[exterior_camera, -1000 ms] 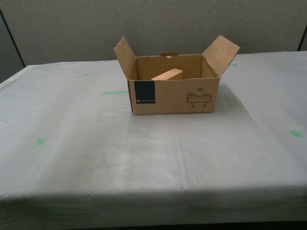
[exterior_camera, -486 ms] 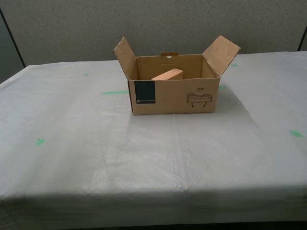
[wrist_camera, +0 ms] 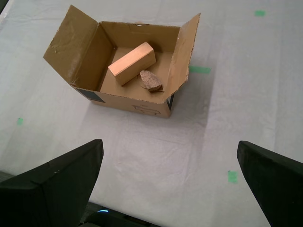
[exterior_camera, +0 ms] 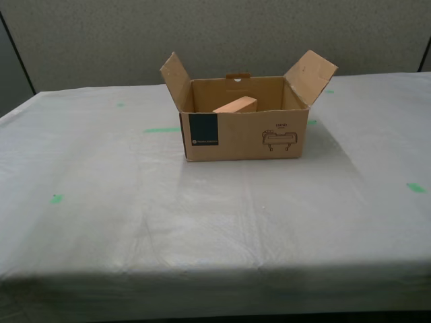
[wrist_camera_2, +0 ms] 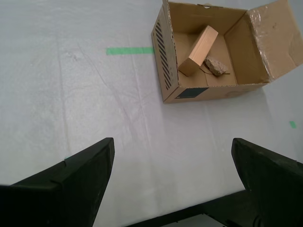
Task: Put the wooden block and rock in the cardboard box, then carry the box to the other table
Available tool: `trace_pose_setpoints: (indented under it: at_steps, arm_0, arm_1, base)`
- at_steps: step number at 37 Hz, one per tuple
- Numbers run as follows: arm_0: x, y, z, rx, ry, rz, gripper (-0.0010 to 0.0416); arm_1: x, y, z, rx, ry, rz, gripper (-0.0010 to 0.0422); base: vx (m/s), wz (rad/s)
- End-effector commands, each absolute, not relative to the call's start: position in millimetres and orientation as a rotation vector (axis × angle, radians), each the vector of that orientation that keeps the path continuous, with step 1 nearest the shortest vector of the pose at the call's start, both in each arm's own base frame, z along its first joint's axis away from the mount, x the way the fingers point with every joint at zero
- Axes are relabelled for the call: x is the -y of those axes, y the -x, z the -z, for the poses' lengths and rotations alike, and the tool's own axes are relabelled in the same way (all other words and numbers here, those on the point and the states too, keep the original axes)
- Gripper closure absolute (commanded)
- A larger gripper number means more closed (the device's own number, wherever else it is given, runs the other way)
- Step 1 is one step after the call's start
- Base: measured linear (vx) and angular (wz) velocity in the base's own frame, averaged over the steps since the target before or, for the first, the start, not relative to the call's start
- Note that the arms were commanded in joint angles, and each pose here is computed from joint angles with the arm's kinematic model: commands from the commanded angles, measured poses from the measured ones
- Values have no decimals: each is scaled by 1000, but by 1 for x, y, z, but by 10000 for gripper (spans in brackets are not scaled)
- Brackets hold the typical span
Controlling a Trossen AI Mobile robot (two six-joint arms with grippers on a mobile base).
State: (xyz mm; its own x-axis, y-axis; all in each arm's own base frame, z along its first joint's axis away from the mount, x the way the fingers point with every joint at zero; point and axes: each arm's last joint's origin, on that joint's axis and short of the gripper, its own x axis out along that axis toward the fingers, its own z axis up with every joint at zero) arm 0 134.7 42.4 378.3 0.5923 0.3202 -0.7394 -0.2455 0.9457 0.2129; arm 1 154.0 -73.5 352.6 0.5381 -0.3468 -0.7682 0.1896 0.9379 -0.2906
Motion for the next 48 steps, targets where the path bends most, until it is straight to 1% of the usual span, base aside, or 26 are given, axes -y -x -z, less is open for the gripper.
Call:
trace_pose_setpoints:
  at_steps: [1,6,13,17,26,48]
  arm_0:
    - [-42,-134,-372,-880,-74,-332,12]
    - [-42,-134,-361,-892,-71,-332,12]
    - [-43,-138,-340,-915,-68,-330,12]
    - [-44,-139,-327,-950,-66,-325,12]
    - [-45,-141,-306,-1006,-69,-333,12]
    - [-45,-141,-310,-997,-72,-339,12]
  arm_1:
    - [76,-153,-337,-921,183,347,76]
    - [81,-152,-317,-922,225,397,76]
    - [82,-152,-299,-950,196,401,76]
    - [82,-152,-295,-949,169,417,76]
    - [83,-154,-296,-922,169,426,76]
    - [84,-155,-297,-904,167,434,76]
  base:
    - [0,0]
    - [0,0]
    - [0,0]
    - [0,0]
    - [0,0]
    - [0,0]
